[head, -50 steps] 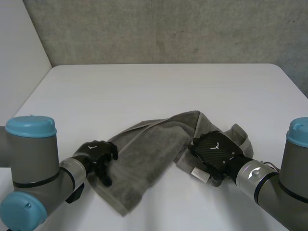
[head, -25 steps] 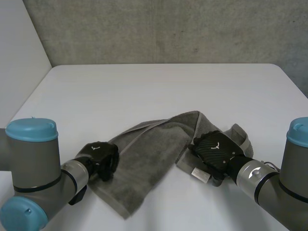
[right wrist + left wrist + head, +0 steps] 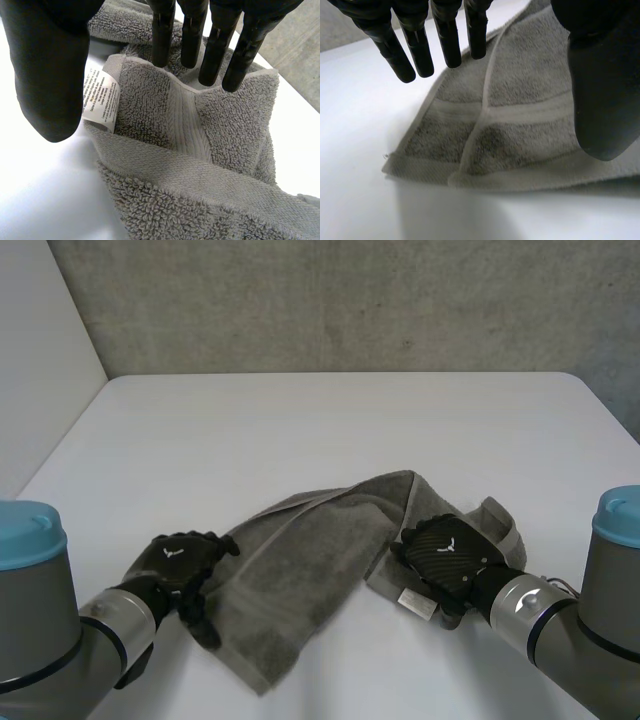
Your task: Fold the towel.
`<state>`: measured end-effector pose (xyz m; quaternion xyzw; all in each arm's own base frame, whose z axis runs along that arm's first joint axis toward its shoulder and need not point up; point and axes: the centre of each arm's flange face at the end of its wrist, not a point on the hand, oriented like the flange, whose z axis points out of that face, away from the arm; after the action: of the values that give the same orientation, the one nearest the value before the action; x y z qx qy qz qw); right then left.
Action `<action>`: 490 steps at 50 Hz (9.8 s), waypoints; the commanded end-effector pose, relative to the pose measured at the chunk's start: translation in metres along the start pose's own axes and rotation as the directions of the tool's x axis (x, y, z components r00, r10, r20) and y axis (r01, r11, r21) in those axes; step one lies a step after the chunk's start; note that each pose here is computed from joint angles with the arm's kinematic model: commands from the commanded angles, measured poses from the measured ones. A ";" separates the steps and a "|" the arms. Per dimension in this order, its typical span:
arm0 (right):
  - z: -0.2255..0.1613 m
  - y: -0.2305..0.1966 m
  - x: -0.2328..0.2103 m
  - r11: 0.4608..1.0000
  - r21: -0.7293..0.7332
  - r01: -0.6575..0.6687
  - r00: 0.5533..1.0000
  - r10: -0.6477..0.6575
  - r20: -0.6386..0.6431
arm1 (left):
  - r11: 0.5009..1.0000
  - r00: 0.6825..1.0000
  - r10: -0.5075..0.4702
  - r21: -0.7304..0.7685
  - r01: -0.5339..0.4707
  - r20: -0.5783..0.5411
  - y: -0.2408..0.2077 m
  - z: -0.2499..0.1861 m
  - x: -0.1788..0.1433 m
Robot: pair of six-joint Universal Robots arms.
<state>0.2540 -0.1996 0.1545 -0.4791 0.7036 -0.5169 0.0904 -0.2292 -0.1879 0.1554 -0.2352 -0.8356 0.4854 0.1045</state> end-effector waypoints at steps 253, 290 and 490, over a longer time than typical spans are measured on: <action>-0.087 -0.133 0.140 0.950 0.290 -0.117 0.952 0.190 -0.238 | 0.950 0.996 0.081 0.301 -0.088 0.035 -0.121 0.023 0.017; -0.028 -0.173 0.194 0.571 0.820 0.048 0.911 0.313 -0.270 | 0.745 0.969 -0.060 0.657 -0.117 0.241 -0.224 0.044 -0.039; -0.003 -0.039 0.096 0.945 0.297 -0.138 0.987 0.156 -0.040 | 0.904 0.943 0.309 0.270 -0.332 0.126 -0.059 0.072 -0.040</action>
<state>0.2290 -0.2847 0.2740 -0.3355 0.5957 -0.6999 0.2067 -0.2477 -0.3078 0.2279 -0.2533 -0.6757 0.6902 0.0549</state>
